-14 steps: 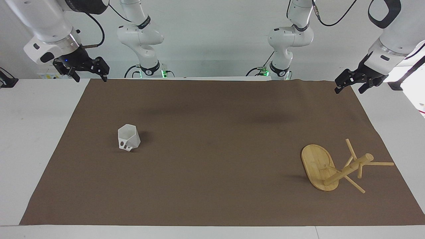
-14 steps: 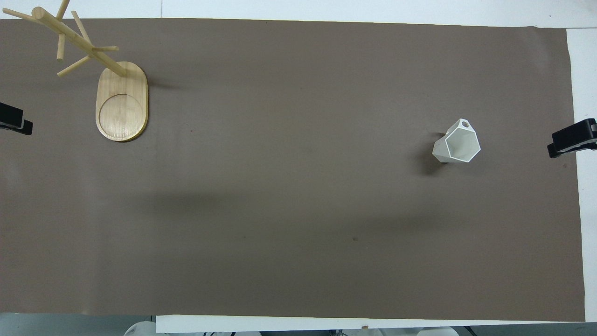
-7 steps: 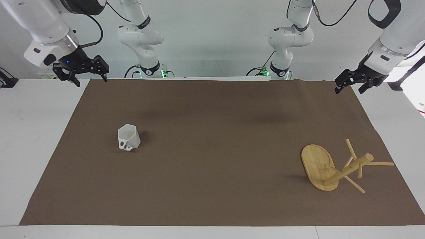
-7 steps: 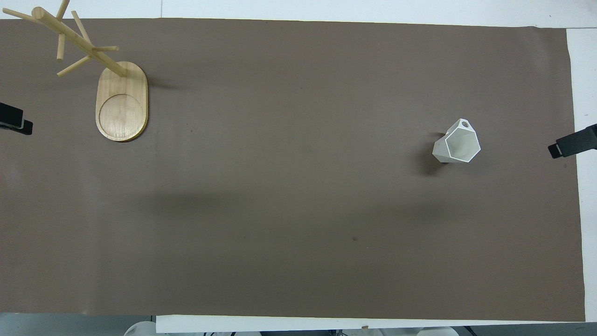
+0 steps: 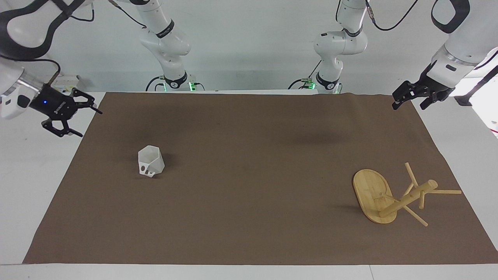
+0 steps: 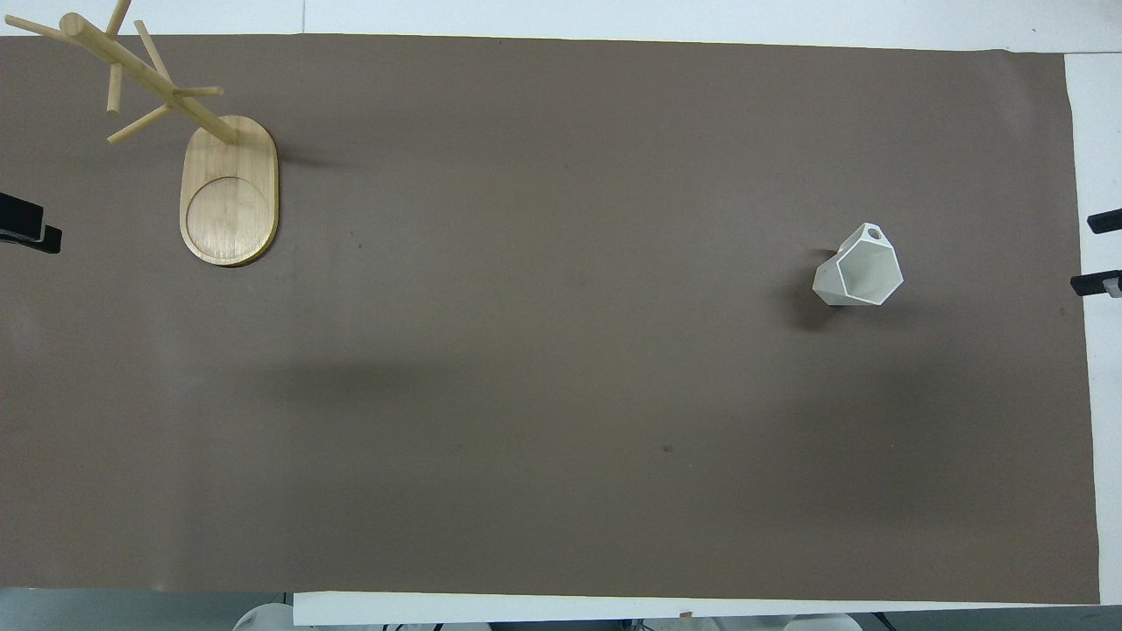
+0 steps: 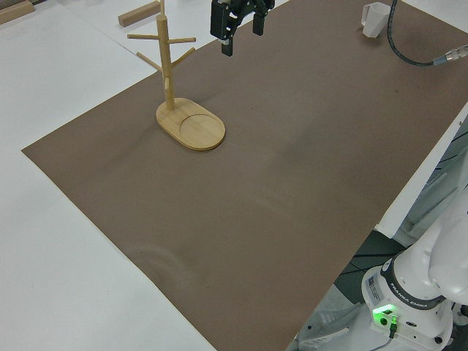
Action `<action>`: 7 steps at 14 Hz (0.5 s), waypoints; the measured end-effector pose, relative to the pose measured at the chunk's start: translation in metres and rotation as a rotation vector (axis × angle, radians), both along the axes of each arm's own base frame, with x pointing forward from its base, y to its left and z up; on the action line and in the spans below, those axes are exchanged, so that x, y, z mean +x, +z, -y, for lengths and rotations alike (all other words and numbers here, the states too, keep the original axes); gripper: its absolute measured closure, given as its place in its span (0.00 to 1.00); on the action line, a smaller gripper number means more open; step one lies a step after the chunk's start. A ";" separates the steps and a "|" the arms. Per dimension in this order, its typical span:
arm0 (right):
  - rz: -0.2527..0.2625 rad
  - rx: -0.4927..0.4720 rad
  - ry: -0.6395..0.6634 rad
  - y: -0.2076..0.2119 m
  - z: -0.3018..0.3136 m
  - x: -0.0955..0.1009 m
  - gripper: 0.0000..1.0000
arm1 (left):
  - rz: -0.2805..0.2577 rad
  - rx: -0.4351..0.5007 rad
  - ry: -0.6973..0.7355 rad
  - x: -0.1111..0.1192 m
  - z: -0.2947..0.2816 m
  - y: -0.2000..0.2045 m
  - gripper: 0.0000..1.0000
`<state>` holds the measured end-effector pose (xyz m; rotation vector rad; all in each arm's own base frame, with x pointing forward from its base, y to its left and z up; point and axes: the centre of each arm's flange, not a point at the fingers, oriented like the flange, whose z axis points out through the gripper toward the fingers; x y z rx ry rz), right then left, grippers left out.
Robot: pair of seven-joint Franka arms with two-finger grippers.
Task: Hang cup on rack
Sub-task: 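Reach the open right gripper to the white cup and close on it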
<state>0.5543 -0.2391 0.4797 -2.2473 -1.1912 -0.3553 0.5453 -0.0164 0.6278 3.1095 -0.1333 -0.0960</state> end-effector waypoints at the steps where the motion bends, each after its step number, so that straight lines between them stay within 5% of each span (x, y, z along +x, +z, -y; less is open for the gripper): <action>1: 0.057 0.098 0.065 -0.024 0.011 0.000 0.00 | 0.000 0.000 0.000 0.000 0.000 0.000 0.00; 7: 0.329 0.554 0.206 -0.156 0.047 -0.011 0.00 | 0.000 0.000 0.000 0.000 0.000 0.000 0.00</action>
